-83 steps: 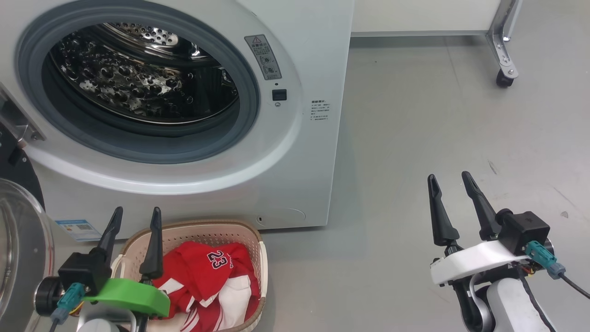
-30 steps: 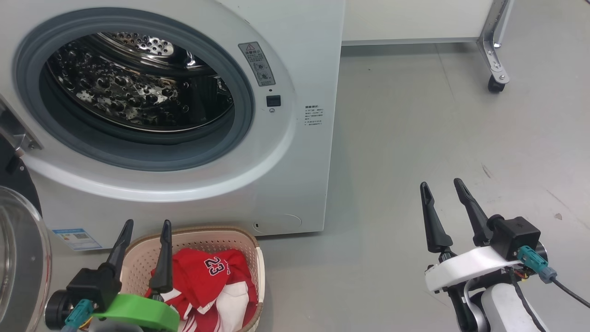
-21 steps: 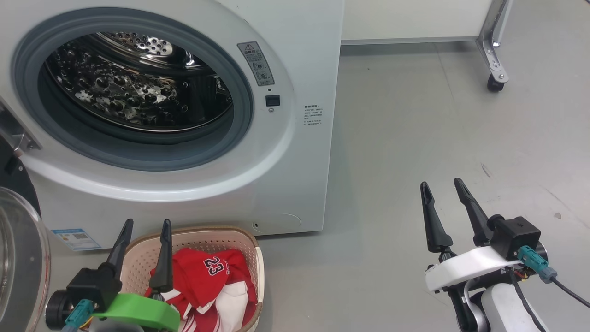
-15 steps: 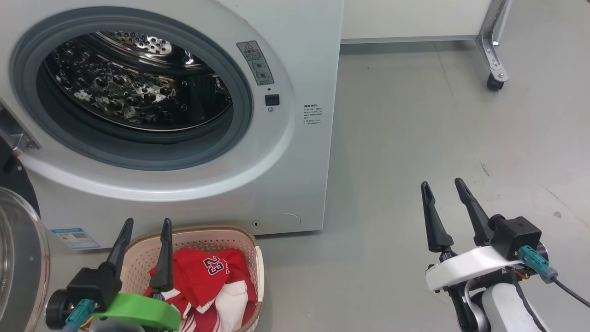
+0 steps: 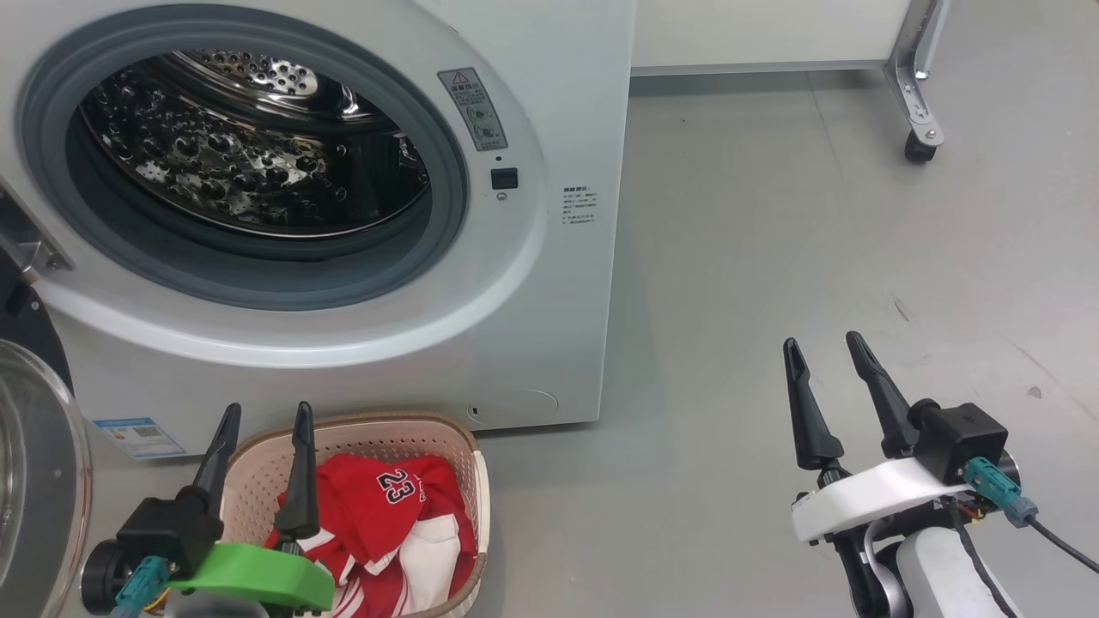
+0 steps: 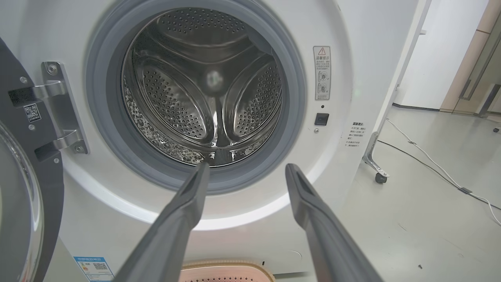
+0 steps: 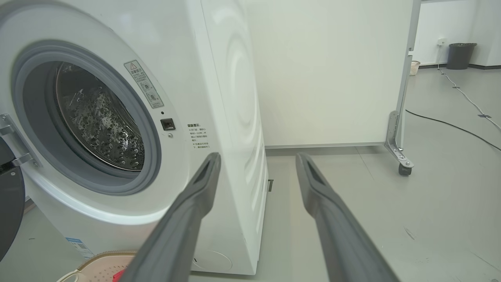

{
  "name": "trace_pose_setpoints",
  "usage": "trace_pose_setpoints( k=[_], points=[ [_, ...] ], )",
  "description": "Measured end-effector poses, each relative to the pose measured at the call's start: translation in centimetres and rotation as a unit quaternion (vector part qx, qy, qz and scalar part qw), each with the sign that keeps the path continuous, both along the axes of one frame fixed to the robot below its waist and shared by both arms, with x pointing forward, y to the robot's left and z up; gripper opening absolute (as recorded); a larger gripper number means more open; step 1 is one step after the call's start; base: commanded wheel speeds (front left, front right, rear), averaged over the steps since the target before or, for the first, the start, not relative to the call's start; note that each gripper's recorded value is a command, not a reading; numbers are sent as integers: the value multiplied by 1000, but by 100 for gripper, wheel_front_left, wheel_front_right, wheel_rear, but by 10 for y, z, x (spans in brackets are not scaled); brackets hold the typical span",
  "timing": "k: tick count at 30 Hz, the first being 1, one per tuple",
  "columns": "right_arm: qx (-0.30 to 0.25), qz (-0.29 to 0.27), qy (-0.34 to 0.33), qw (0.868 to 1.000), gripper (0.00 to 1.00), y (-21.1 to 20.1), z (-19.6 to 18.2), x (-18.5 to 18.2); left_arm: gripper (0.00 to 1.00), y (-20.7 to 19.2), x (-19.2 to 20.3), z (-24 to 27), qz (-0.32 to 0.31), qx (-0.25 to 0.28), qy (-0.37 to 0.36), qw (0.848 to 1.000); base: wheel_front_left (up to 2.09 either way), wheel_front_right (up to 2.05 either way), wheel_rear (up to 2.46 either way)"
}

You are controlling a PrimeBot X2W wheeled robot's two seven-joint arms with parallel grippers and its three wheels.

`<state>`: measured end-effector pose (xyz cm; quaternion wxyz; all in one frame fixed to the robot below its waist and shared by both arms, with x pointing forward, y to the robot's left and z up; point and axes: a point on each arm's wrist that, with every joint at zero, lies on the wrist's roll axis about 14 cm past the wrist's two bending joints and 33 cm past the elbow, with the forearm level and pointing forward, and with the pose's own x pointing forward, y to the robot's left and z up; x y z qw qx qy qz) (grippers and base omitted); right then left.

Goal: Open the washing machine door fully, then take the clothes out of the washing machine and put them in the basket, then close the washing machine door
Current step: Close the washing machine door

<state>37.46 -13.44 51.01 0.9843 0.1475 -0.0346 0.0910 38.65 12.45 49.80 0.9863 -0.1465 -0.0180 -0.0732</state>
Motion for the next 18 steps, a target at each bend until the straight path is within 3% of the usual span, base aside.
trace_pose_setpoints(
  k=[18],
  points=[
    [0,1,4,1000,100,0,-3,0,100,-3,1,-1,-2,0,1,1000,-107,107,0]
  ],
)
